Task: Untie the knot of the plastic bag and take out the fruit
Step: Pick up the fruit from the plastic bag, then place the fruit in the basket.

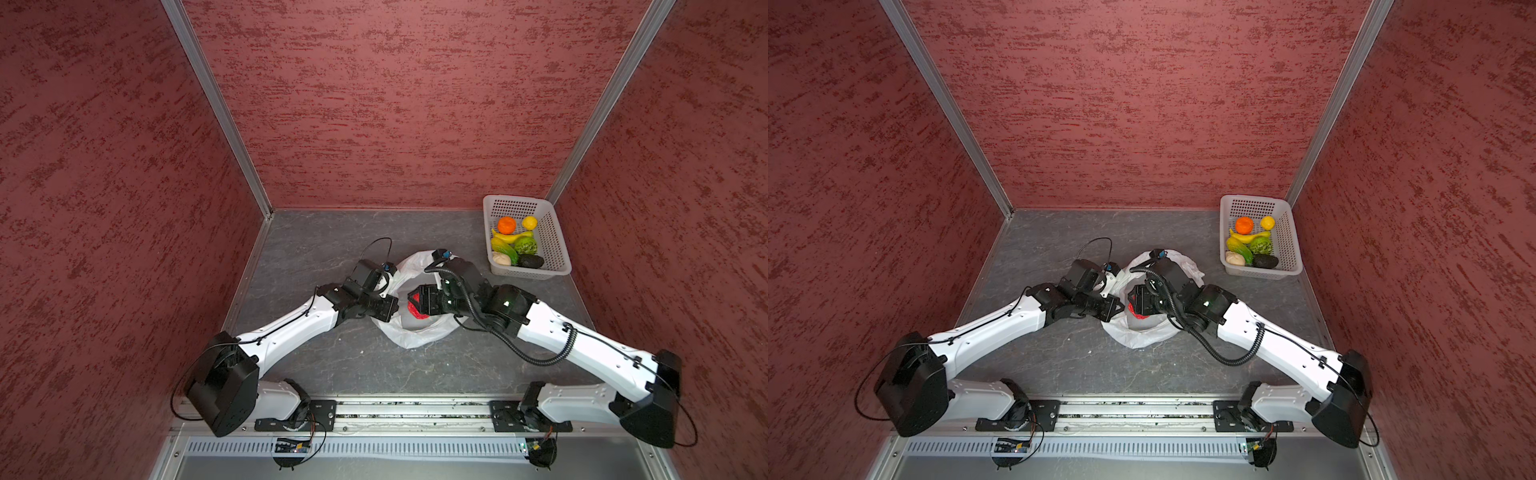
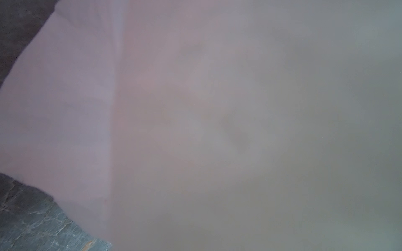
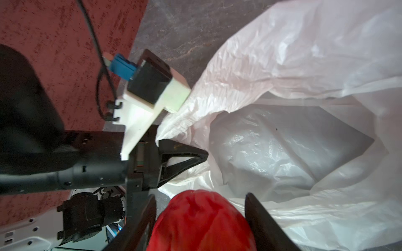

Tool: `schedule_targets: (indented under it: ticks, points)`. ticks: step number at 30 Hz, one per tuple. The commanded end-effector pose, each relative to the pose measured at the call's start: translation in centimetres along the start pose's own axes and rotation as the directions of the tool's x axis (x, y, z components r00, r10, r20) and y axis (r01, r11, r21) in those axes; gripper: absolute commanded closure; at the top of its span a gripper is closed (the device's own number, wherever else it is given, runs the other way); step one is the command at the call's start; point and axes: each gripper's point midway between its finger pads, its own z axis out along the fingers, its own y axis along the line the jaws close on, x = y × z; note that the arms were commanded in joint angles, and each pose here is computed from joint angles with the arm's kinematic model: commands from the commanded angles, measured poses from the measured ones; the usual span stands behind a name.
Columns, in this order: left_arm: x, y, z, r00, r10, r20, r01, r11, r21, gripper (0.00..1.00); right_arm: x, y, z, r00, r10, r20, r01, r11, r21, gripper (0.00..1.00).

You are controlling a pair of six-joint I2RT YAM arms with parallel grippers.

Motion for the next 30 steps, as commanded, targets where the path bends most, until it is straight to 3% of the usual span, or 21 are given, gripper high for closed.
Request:
schedule_targets:
  ticks: [1, 14, 20, 30]
  points:
    - [-0.4, 0.6, -0.5, 1.000, 0.012, 0.003, -0.012, 1.000, -0.026, 1.00, -2.3, -1.4, -2.0, 0.997, 0.029, 0.066, -0.032, 0.999, 0.044, 0.44]
    - [1.5, 1.2, -1.8, 0.996, 0.083, -0.017, -0.084, 0.996, -0.035, 1.00, -12.9, -13.7, -5.7, 0.917, 0.129, 0.377, -0.193, 0.971, 0.139, 0.43]
    - [2.5, 1.9, -2.3, 0.987, 0.160, -0.020, -0.161, 0.985, -0.059, 1.00, -16.1, -19.8, -6.8, 0.855, 0.164, 0.492, -0.280, 0.944, 0.173, 0.43]
    - [2.4, 2.0, -3.3, 0.948, 0.318, 0.001, -0.317, 0.947, -0.060, 1.00, -20.3, -31.3, -5.8, 0.756, 0.184, 0.628, -0.424, 0.869, 0.256, 0.43]
